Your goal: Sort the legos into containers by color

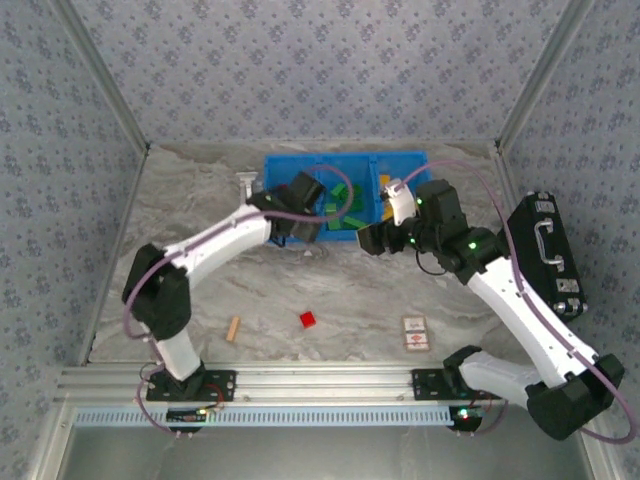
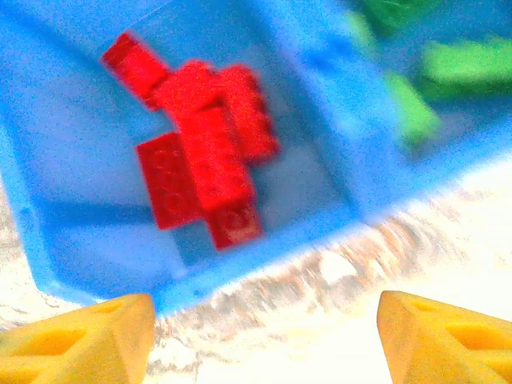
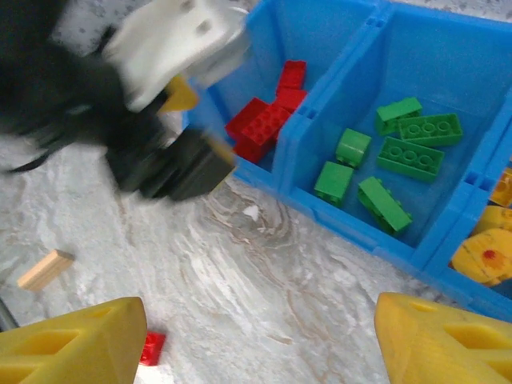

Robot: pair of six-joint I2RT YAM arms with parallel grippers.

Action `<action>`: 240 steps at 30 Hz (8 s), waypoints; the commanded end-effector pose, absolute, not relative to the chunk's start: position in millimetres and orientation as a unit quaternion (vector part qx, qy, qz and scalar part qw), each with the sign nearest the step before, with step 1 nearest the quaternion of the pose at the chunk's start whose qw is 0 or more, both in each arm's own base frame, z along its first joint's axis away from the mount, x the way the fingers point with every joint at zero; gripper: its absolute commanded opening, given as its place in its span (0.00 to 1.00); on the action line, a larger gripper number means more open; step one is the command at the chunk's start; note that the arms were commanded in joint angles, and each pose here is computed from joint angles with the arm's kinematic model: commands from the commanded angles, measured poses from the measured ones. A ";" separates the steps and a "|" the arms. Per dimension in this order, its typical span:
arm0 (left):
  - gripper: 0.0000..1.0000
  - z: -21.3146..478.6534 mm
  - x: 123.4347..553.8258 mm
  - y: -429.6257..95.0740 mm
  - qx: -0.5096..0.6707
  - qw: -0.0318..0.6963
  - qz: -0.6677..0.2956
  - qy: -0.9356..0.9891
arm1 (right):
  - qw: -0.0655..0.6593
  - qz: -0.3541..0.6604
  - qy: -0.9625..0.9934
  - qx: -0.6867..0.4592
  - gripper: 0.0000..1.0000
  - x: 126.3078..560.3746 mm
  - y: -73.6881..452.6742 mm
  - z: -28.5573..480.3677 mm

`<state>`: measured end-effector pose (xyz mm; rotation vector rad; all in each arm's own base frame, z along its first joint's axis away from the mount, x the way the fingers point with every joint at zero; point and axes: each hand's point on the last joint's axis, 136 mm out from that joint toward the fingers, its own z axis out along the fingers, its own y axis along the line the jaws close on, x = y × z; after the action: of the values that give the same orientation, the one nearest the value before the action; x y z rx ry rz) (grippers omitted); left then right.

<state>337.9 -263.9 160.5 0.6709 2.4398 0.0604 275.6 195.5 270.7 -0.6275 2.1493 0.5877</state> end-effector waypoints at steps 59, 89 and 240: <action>0.31 2.5 133.1 -281.0 0.465 0.171 -0.067 0.866 | 0.469 0.134 0.846 -0.217 0.87 328.1 139.5 332.8; 0.75 108.8 254.2 -301.1 0.354 0.319 -0.097 0.874 | 0.420 0.167 0.868 -0.207 0.89 330.4 138.0 284.2; 1.00 90.4 393.2 30.1 -0.073 0.561 0.057 0.823 | 0.551 -0.029 0.834 0.007 0.99 392.2 -16.5 85.8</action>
<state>387.7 30.7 80.4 -0.1859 1.9665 0.1441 386.4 -15.0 74.0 0.0070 2.0268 -0.0547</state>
